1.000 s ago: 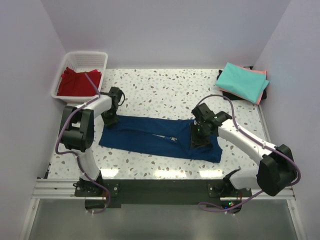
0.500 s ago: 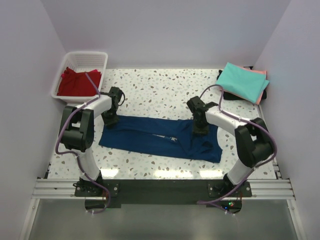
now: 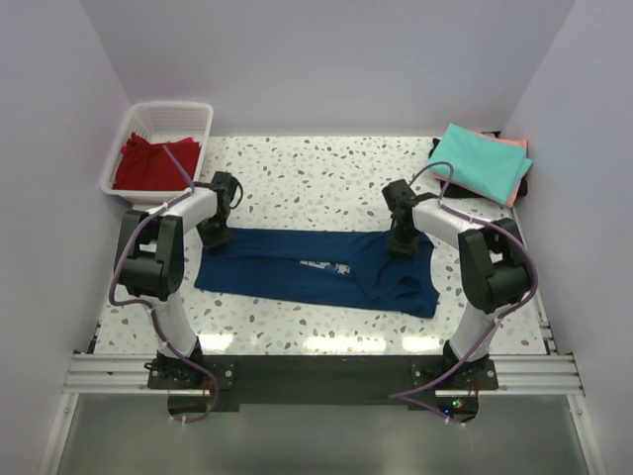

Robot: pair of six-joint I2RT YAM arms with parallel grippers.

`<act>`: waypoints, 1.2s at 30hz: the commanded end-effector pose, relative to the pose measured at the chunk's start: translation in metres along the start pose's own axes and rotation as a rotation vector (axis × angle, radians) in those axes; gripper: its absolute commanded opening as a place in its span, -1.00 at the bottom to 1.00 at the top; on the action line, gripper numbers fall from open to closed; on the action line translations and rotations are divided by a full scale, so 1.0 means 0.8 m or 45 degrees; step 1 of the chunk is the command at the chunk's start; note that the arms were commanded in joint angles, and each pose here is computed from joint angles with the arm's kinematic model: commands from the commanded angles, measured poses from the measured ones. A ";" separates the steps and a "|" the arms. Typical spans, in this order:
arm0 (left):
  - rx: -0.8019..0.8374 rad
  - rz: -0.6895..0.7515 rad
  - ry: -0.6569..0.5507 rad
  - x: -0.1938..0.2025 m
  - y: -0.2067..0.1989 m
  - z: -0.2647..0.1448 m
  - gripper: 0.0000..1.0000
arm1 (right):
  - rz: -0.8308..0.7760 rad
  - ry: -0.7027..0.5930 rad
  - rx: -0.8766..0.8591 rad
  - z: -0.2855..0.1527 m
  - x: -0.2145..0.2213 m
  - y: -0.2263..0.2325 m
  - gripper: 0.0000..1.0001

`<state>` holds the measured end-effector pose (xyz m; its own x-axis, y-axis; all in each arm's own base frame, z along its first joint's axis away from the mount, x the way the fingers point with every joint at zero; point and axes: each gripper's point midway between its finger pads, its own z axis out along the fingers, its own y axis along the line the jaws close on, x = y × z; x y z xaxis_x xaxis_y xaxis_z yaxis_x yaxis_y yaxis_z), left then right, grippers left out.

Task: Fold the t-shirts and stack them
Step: Fold the tshirt

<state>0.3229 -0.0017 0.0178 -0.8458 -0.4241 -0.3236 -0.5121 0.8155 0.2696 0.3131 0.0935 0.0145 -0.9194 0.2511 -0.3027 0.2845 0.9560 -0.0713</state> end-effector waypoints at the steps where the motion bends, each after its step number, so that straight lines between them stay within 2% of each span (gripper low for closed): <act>1: -0.024 -0.038 0.005 -0.001 0.009 0.009 -0.60 | 0.081 0.034 0.034 0.042 -0.022 -0.007 -0.35; 5: 0.011 -0.033 0.020 -0.009 -0.005 0.011 -0.61 | 0.067 0.060 0.052 0.072 -0.058 0.000 -0.37; 6: 0.005 -0.028 0.028 -0.009 -0.007 0.014 -0.61 | 0.063 0.026 0.038 0.069 -0.083 0.009 -0.38; 11: 0.069 -0.010 0.003 -0.031 -0.028 0.010 -0.62 | 0.034 -0.010 0.015 0.080 -0.136 0.026 -0.38; 16: 0.162 0.018 -0.040 -0.050 -0.048 -0.008 -0.64 | 0.016 -0.077 -0.024 0.048 -0.164 0.034 -0.41; 22: 0.297 0.055 -0.149 -0.061 -0.065 -0.046 -0.60 | 0.017 -0.111 -0.067 0.004 -0.137 0.014 -0.40; 28: 0.371 0.081 -0.187 -0.065 -0.077 -0.064 -0.58 | 0.013 -0.067 -0.082 -0.011 -0.090 -0.005 -0.40; 32: 0.478 0.131 -0.238 -0.070 -0.101 -0.082 -0.56 | 0.022 -0.109 -0.095 -0.034 -0.082 -0.013 -0.40; 36: 0.543 0.191 -0.258 -0.066 -0.124 -0.098 -0.55 | 0.016 -0.082 -0.113 -0.043 -0.066 -0.015 -0.41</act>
<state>0.3873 -0.0633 0.0506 -0.8598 -0.2976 -0.4150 -0.3395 0.9401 0.0292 0.3565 0.0696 0.0470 -0.9047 0.2567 -0.3402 0.2795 0.9599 -0.0190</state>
